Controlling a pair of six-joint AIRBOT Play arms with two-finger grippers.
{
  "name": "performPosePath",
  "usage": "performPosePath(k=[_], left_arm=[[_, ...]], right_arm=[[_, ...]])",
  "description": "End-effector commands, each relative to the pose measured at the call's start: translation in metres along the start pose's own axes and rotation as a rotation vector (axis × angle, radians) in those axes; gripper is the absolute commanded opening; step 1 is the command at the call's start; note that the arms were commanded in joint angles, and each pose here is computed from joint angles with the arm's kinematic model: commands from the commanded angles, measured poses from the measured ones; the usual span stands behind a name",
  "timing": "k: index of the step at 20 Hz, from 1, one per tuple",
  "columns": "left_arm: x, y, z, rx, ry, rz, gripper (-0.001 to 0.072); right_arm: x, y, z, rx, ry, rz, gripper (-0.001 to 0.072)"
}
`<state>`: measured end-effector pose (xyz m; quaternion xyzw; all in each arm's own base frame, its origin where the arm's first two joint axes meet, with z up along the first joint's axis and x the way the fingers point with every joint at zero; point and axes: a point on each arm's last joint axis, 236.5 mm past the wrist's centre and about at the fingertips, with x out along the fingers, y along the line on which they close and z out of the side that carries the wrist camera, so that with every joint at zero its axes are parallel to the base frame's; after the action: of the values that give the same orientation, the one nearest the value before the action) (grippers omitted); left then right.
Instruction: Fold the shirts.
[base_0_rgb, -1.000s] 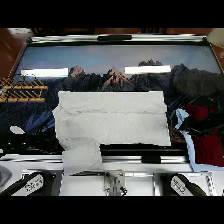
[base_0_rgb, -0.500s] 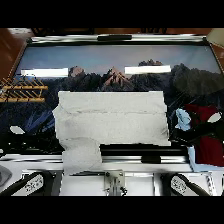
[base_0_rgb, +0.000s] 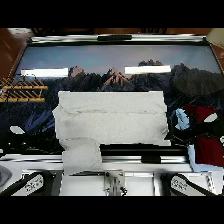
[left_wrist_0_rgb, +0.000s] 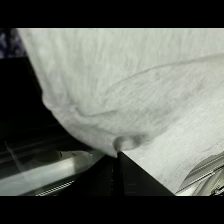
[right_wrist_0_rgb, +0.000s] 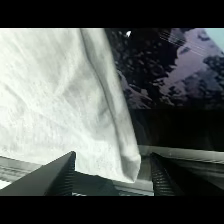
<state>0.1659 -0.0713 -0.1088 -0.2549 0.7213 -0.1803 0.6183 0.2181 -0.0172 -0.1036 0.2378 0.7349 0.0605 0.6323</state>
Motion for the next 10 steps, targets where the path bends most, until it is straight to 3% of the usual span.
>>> performPosePath(k=[1,2,5,6,8,9,10], left_arm=[[0.000,0.000,0.000,-0.001,-0.002,0.000,0.0034],[0.000,0.000,0.001,0.000,-0.002,0.001,0.0035],[0.000,0.000,0.001,0.000,-0.002,0.001,0.0034],[0.000,0.000,0.001,0.000,-0.002,0.001,0.0034],[-0.001,0.001,0.002,0.002,-0.009,0.005,0.0034],[-0.001,0.001,0.003,0.013,-0.010,0.005,0.0034],[-0.002,0.000,0.004,0.019,-0.013,0.006,0.0034]], right_arm=[[0.001,0.008,0.006,0.004,-0.021,0.031,0.0574],[0.003,0.010,0.004,-0.013,-0.011,0.023,0.0534],[0.012,0.024,-0.001,-0.119,0.032,-0.018,0.0533],[0.015,0.025,-0.006,-0.154,0.057,-0.044,0.0440],[0.017,0.027,-0.012,-0.184,0.088,-0.064,0.0143],[0.016,0.028,-0.011,-0.183,0.088,-0.063,0.0072],[0.014,0.027,-0.010,-0.189,0.086,-0.070,0.0072]])
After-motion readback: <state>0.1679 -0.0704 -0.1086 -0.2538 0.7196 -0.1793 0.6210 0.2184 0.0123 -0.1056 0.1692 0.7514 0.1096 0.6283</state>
